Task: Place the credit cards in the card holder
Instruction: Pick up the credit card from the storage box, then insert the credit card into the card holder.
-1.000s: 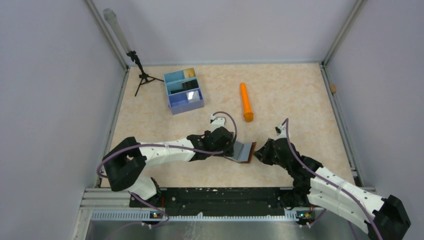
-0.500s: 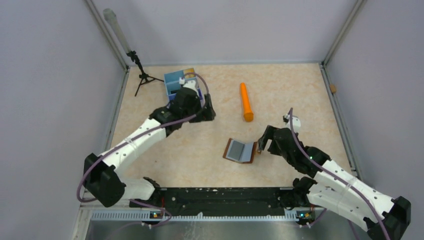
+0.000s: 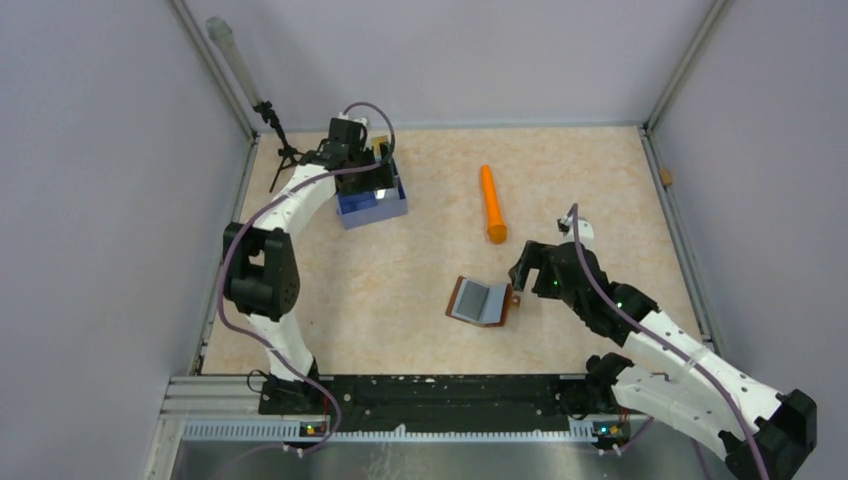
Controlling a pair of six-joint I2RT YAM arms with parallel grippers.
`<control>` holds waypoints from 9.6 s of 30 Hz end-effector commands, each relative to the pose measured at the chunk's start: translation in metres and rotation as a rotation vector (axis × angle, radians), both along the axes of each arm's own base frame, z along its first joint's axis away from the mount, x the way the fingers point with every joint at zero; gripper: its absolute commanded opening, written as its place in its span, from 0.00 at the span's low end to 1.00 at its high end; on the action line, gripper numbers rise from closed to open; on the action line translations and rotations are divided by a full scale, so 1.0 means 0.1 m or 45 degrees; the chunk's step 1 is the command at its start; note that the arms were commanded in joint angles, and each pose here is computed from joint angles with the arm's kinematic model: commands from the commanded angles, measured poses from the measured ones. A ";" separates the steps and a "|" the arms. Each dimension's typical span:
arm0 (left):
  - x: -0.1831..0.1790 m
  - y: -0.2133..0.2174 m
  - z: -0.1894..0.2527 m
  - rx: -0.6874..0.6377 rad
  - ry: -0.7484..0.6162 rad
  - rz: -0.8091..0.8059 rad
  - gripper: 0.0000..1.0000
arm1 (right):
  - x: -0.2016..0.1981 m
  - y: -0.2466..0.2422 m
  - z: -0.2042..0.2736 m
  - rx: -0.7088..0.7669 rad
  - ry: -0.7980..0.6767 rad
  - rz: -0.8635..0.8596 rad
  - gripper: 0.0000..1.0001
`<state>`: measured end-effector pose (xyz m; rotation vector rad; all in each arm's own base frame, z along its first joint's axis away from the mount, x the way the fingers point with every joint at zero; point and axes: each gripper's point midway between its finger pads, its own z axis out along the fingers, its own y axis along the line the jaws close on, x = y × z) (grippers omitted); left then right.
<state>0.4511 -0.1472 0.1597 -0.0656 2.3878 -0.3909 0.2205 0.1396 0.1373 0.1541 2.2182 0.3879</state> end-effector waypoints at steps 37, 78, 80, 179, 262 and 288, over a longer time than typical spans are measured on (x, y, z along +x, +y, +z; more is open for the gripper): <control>0.54 0.41 -0.85 0.173 0.002 0.034 0.43 | -0.11 0.14 -0.03 0.195 -0.026 0.095 0.81; 0.17 0.57 -0.10 0.037 -0.327 -0.044 0.00 | -0.16 0.13 0.01 0.222 -0.037 0.104 0.80; 0.13 0.57 -0.02 0.035 -0.344 -0.050 0.00 | -0.16 0.13 0.02 0.224 -0.041 0.101 0.80; -2.24 -1.57 -0.36 -0.597 0.002 -0.386 0.84 | -0.21 1.21 -0.28 0.559 0.374 0.158 0.00; -2.18 -1.66 -1.60 0.028 0.221 -0.333 0.35 | -0.34 0.61 -0.92 0.742 0.334 -0.047 0.00; -2.19 -1.69 -1.56 0.017 0.213 -0.347 0.33 | -0.44 0.51 -1.29 0.576 0.481 -0.088 0.00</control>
